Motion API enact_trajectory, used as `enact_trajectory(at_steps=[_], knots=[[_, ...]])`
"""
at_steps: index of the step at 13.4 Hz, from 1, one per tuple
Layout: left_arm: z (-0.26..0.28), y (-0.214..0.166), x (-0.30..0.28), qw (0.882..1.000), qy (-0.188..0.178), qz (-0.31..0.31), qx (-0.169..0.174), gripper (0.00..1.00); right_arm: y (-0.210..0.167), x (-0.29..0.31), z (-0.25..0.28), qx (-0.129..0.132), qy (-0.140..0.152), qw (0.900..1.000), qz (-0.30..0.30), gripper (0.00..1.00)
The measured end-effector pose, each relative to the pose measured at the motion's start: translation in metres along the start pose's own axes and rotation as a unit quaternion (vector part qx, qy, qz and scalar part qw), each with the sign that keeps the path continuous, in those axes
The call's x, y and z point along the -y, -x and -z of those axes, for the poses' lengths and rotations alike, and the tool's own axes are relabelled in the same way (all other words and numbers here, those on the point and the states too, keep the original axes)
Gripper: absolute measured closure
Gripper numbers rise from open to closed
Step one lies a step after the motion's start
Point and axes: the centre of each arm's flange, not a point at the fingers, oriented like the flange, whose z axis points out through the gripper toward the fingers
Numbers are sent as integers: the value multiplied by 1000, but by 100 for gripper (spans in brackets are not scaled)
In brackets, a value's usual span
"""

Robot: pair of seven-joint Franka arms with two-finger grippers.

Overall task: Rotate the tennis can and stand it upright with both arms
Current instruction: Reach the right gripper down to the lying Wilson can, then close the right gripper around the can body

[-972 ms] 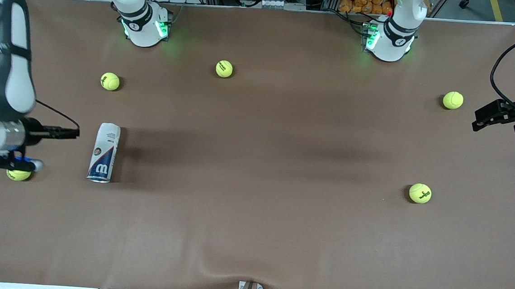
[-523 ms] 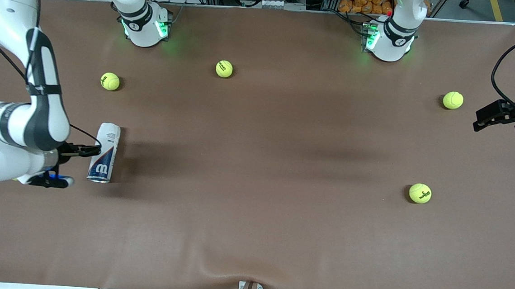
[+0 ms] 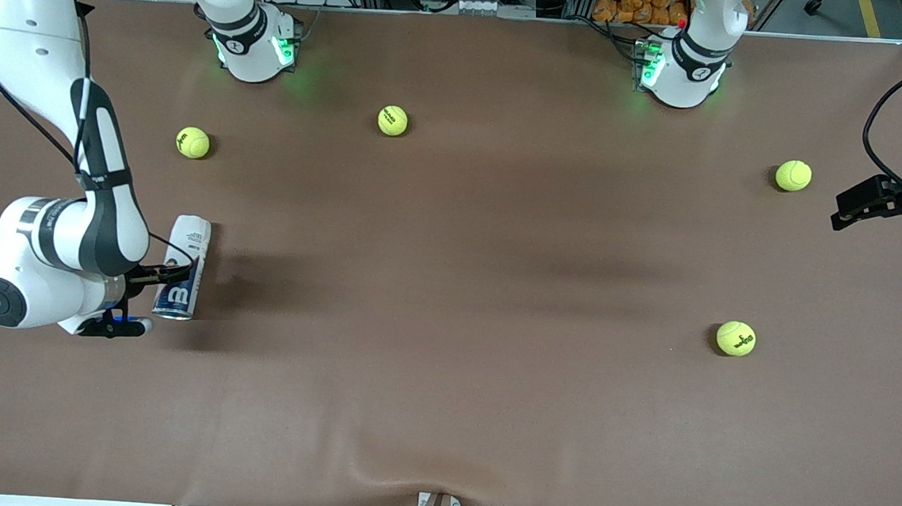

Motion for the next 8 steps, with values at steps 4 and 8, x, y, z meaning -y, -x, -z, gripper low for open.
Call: enact_trajectory(at_steps=[4, 8], knots=[[0, 0, 0, 1000, 0, 0, 0, 0, -1, -3, -37, 12, -4, 1000, 4, 0], [-1, 0, 0, 1000, 0, 0, 1, 0, -3, 0, -65, 37, -8, 999, 6, 0]])
